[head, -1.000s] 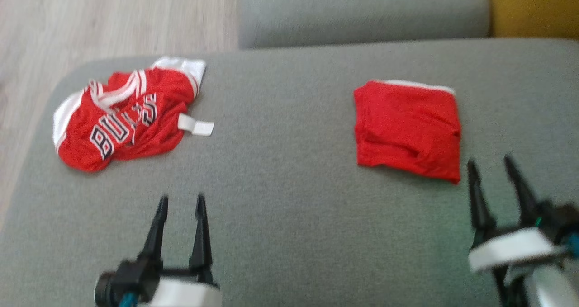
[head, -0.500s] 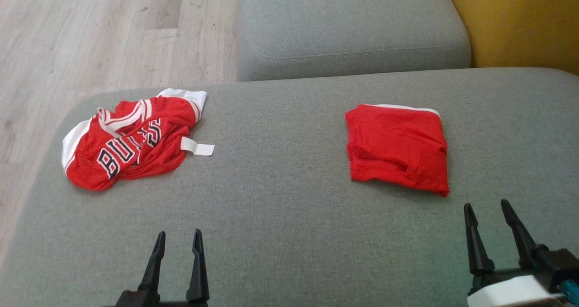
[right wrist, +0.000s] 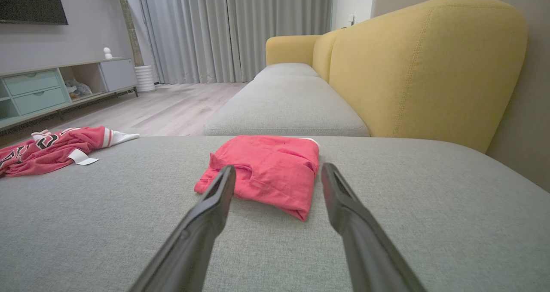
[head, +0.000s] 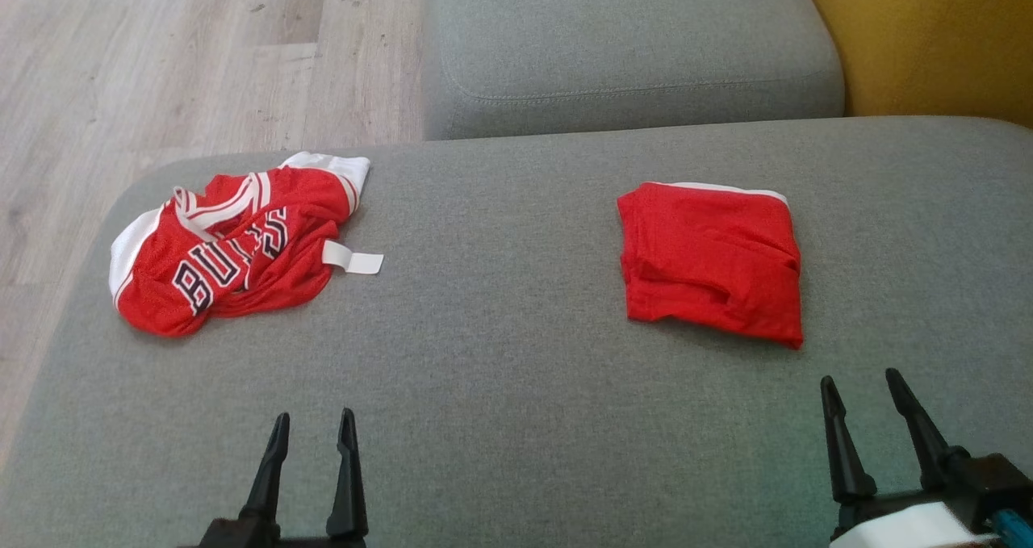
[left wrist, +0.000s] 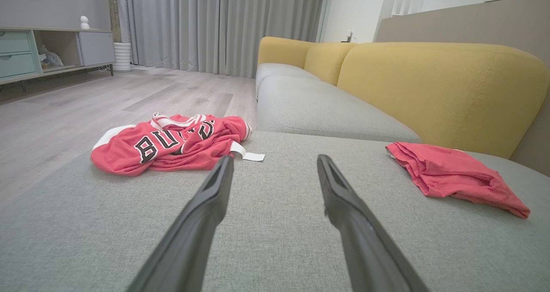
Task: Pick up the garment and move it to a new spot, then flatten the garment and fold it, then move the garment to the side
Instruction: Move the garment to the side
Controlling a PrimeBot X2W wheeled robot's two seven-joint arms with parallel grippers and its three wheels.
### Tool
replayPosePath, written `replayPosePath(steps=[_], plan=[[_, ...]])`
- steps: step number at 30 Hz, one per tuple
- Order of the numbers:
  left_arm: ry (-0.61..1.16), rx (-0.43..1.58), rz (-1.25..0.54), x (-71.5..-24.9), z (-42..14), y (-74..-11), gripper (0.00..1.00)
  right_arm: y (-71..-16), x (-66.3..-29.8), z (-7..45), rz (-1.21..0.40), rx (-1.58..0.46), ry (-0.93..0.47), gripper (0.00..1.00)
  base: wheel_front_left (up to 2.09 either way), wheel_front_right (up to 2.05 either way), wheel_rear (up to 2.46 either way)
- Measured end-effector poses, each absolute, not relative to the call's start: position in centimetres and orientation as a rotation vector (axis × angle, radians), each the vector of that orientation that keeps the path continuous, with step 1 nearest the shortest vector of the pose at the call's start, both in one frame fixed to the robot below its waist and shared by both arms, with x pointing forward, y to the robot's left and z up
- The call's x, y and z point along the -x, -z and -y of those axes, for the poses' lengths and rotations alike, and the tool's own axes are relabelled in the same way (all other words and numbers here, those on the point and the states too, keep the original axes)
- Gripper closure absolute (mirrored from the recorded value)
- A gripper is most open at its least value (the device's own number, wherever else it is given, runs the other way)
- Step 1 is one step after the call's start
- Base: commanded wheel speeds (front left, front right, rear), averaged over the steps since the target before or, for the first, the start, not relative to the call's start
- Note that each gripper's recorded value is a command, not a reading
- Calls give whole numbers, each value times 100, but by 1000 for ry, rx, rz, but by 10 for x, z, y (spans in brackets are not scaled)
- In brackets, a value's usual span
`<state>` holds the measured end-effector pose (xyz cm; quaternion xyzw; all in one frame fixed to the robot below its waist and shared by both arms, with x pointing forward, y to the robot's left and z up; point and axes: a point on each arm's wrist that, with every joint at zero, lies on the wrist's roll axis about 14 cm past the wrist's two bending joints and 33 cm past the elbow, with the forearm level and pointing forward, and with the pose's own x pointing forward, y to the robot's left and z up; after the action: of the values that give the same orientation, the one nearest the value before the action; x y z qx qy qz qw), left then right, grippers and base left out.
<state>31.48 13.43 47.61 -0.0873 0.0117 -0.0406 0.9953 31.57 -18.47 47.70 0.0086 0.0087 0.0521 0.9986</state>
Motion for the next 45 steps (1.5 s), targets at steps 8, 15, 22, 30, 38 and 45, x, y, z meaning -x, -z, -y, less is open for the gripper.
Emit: replayPosePath(steps=[8,15,22,30,38,45], plan=[[83,177,-42,-317,-133,-471,0,-458,-315,189,-81,-31,-87,0,0,0,0],[92,175,-46,-336,-130,-471,0,-452,-356,201,-93,-153,-11,0,0,0,0],[114,174,-37,-373,-123,-472,0,-435,-434,214,-219,-324,39,0,0,0,0],[94,173,-87,-388,-128,-453,0,-371,-463,213,-537,-389,31,0,0,0,0],[105,174,-115,-395,-124,-442,0,-363,-483,196,-582,-385,-32,100,0,0,0],[142,184,-90,-411,-113,-446,0,-362,-483,247,-591,-245,15,100,0,0,0]])
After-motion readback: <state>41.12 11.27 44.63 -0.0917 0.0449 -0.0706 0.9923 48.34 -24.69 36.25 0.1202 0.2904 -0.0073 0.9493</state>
